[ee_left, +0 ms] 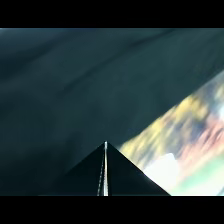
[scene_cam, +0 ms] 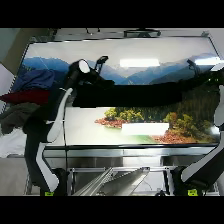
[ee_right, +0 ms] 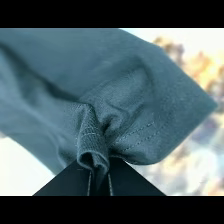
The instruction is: Fold the shirts.
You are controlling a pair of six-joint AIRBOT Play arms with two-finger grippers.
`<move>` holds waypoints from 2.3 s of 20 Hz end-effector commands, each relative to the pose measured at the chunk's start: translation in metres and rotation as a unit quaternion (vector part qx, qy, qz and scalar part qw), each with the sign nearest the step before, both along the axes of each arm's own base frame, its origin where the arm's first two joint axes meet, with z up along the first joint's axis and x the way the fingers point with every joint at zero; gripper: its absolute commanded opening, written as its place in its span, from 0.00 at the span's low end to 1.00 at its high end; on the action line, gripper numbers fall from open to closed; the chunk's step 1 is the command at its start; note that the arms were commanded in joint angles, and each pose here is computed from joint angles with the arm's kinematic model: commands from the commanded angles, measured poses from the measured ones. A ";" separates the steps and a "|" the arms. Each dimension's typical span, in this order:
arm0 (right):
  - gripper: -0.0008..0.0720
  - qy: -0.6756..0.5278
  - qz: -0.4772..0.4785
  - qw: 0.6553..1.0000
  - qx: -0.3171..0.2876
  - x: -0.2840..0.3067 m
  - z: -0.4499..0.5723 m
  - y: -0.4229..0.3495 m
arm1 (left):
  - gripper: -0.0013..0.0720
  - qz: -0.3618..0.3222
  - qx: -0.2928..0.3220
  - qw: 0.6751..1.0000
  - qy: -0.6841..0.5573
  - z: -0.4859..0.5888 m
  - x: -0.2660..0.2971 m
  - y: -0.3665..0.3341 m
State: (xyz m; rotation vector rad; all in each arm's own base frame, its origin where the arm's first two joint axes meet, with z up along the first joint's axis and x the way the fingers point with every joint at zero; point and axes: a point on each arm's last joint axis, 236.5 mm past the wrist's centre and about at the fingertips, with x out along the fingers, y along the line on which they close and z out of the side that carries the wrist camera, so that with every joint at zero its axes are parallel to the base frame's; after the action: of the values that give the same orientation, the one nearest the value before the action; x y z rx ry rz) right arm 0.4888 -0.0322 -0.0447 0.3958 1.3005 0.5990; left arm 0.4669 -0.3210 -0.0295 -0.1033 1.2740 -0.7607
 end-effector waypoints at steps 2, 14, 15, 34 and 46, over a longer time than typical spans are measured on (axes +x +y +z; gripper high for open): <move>0.04 -0.049 0.010 0.994 0.096 0.002 0.093 0.037 | 0.05 0.032 -0.074 0.996 0.028 -0.057 -0.001 -0.073; 0.04 -0.080 0.036 0.983 0.160 0.000 0.160 0.115 | 0.05 -0.046 -0.200 0.978 0.022 0.117 -0.007 -0.044; 0.05 -0.083 0.041 0.981 0.168 0.002 0.164 0.130 | 0.05 -0.045 -0.237 0.970 -0.013 0.168 -0.007 -0.019; 0.63 -0.185 0.061 0.951 0.239 -0.007 0.087 0.520 | 0.05 0.105 -0.276 0.930 -0.219 0.324 -0.078 0.241; 0.97 0.065 -0.042 0.997 0.019 0.029 -0.022 0.233 | 0.05 0.082 -0.319 0.916 -0.227 0.339 -0.083 0.232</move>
State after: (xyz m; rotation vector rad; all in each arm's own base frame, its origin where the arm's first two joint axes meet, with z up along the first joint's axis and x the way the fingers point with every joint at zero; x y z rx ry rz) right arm 0.5279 0.2273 -0.0279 0.5128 1.2692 0.6129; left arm 0.3850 -0.0883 0.3078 -0.5217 0.5357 -0.9537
